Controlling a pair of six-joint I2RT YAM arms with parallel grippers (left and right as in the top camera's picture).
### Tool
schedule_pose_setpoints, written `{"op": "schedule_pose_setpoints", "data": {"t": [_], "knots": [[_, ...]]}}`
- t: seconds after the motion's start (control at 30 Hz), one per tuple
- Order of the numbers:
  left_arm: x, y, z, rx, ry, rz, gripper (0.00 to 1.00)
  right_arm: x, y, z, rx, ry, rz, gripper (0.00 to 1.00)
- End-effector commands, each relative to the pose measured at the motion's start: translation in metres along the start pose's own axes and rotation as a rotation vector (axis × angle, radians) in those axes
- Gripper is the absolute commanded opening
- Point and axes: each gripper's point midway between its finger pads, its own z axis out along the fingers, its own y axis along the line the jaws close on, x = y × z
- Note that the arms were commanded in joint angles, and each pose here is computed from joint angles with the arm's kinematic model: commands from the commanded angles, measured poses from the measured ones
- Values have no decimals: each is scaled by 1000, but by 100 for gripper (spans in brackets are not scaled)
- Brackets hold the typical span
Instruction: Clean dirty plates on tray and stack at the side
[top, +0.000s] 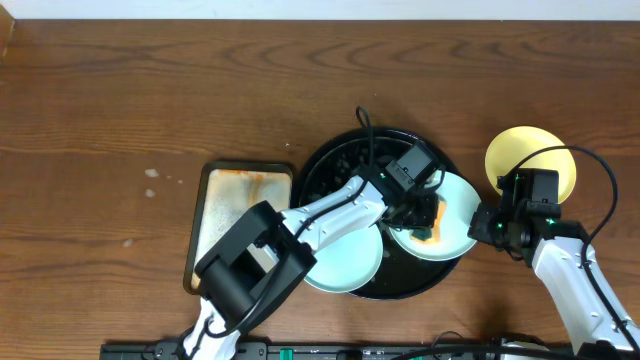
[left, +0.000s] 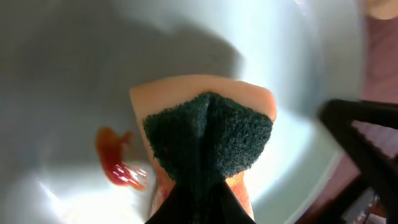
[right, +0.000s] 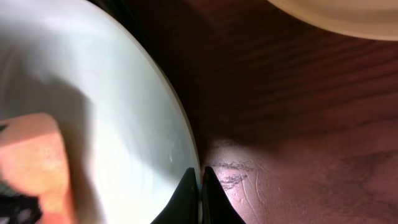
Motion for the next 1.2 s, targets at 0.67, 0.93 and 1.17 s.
{"op": "schedule_pose_setpoints", "data": {"t": [0.67, 0.93, 1.17], "knots": [[-20, 104, -7, -415, -13, -46, 9, 8, -3, 1, 5, 30, 0, 1], [-44, 64, -45, -398, -39, -6, 10, 7, -5, 1, 16, 24, -1, 1], [-55, 48, -91, -408, -123, 21, 13, -2, -4, -5, 22, -10, -21, 1]]}}
